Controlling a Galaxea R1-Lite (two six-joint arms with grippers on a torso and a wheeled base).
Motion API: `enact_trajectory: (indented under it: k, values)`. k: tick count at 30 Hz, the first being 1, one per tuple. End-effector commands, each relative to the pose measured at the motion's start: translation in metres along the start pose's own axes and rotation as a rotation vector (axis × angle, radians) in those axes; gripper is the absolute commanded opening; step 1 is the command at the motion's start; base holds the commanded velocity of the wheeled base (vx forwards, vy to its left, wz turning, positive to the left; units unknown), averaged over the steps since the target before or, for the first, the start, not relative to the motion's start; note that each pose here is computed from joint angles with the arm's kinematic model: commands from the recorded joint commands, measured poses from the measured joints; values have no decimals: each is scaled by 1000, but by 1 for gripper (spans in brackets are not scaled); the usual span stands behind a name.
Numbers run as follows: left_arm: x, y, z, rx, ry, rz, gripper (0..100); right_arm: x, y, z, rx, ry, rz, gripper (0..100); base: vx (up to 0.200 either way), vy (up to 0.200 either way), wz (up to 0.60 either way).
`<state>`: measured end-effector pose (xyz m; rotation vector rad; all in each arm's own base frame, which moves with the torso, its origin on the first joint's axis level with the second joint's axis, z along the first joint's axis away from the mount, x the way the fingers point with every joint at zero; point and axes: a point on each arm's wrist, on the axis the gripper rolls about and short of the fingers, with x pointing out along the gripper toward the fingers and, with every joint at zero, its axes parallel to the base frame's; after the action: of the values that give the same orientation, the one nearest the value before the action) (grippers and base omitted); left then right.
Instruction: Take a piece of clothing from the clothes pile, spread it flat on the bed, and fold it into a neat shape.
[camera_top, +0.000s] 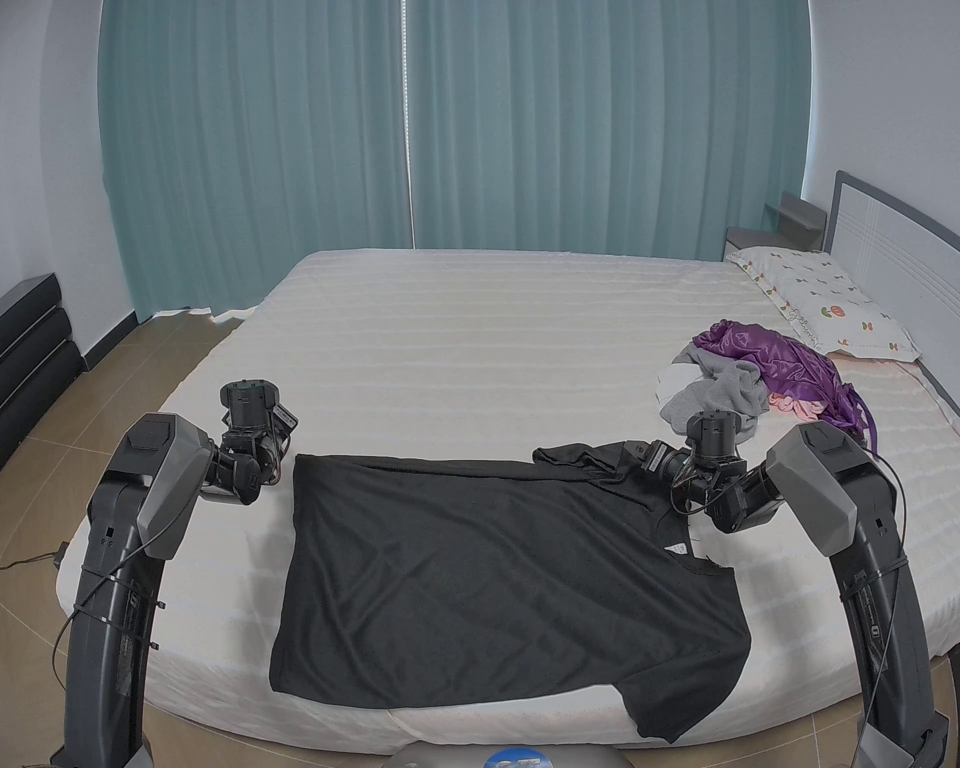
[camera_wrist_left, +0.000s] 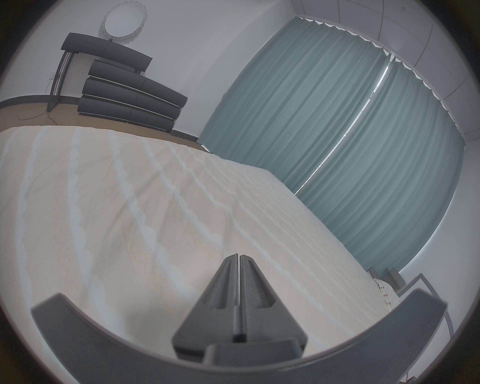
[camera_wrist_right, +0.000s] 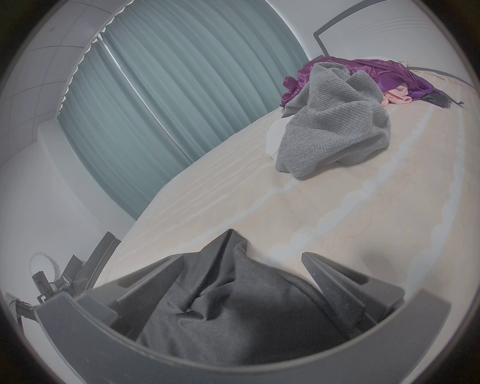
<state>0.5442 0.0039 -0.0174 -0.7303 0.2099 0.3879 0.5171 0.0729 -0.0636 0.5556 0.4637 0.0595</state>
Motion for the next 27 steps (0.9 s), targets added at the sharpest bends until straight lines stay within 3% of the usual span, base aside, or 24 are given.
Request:
enact_trajectory:
  k: [1,3,4,19,20,27]
  values:
    - [-2,-1,1,1,9,8,0,-2,-3,6,5,-3,-9,100,0,0,0]
    - [-2,1,-1,4,17,16,0,-2,-7,5,9,12,-27,100,0,0,0]
    - [-2,1,-1,4,17,16,0,-3,-9,3,11,29,-40,0,0,0,0]
    - [-5,0,-10,21,70,35,0,-5,-19,20,34,-9,-63,0,0,0,0]
    - [-5,-1,-11,22,72,34,100,-6,-21,21,37,-11,-65,0,0,0,0]
    - [-9,-4,-21,41,162,28,100,-6,-22,21,40,-12,-69,0,0,0,0]
